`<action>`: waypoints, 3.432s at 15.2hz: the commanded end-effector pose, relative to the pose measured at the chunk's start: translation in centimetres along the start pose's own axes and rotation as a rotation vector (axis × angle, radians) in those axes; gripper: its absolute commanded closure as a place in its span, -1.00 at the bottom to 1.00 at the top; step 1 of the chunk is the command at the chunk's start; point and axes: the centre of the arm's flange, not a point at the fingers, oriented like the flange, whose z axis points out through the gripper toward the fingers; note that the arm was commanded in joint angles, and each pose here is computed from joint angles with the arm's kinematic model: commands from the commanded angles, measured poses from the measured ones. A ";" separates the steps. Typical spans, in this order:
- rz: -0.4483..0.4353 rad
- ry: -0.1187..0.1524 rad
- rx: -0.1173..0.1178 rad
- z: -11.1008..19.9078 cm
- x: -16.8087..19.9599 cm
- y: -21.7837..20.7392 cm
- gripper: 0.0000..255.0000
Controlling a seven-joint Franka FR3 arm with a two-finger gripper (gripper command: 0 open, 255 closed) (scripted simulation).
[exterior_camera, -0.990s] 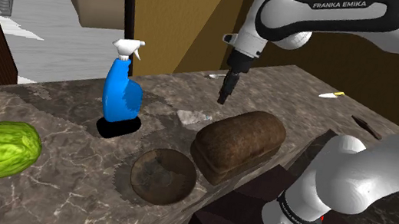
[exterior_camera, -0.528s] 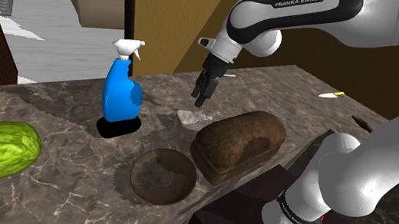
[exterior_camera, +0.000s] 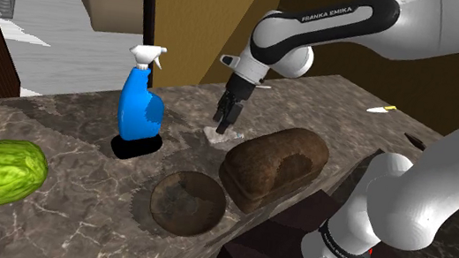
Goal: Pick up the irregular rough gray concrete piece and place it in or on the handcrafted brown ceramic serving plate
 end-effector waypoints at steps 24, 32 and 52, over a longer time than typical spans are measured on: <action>-0.329 -0.228 -0.238 0.3 -2.2 -5.2 -1.00; -0.329 -0.228 -0.238 3.1 -2.7 -4.4 -1.00; -0.329 -0.228 -0.238 0.7 -1.9 -5.2 1.00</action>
